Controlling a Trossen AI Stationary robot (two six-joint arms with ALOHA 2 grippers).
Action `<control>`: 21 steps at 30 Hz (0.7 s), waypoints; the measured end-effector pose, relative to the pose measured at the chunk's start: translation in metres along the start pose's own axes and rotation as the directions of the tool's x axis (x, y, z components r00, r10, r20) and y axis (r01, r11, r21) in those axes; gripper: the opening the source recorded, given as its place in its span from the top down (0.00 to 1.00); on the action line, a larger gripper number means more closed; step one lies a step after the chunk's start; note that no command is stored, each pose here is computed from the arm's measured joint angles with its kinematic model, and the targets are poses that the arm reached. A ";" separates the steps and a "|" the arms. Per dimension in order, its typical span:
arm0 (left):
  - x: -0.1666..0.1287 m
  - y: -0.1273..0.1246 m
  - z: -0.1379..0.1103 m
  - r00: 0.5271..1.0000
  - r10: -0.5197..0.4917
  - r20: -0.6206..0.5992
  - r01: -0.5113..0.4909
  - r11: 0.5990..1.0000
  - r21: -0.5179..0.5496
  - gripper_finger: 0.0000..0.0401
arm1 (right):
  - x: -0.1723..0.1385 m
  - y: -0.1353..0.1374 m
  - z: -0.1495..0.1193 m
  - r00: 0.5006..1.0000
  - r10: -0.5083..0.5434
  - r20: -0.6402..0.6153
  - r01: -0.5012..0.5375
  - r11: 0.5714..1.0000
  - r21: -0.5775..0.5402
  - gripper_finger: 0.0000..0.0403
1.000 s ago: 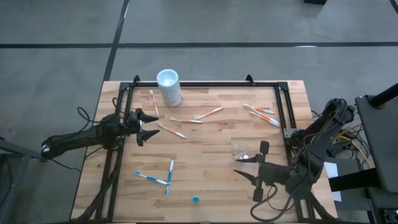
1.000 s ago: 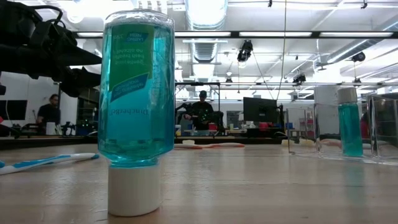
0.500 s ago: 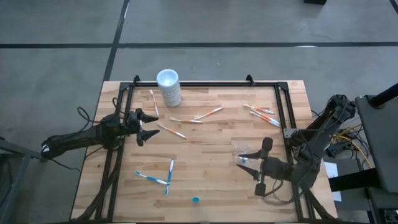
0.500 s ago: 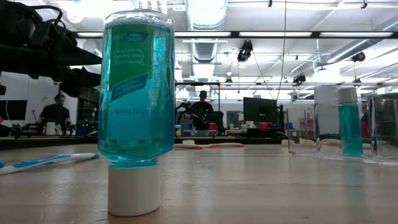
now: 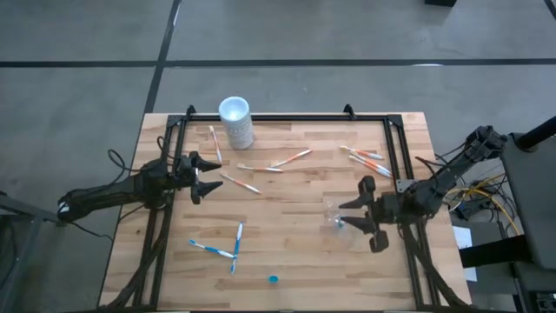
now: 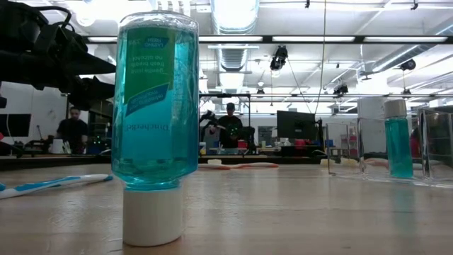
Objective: Pick & Place toothbrushing station
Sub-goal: Put the mouthwash into the middle section of the transparent organizer
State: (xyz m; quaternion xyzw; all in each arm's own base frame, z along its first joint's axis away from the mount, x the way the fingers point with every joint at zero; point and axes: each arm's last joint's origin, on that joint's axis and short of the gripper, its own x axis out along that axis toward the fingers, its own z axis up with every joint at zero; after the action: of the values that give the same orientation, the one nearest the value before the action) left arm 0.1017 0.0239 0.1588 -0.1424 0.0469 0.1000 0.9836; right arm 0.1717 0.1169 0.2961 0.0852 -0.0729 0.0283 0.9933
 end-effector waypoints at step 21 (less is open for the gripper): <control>0.000 0.000 0.000 1.000 0.000 0.000 0.000 1.000 0.000 0.13 | -0.003 -0.002 0.008 0.999 -0.025 0.024 0.029 0.986 -0.166 0.65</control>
State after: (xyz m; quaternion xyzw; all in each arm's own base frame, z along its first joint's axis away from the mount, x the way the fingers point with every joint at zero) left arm 0.1017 0.0239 0.1588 -0.1423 0.0469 0.0999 0.9837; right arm 0.1680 0.1133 0.3035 0.0035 -0.0848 0.0078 0.9964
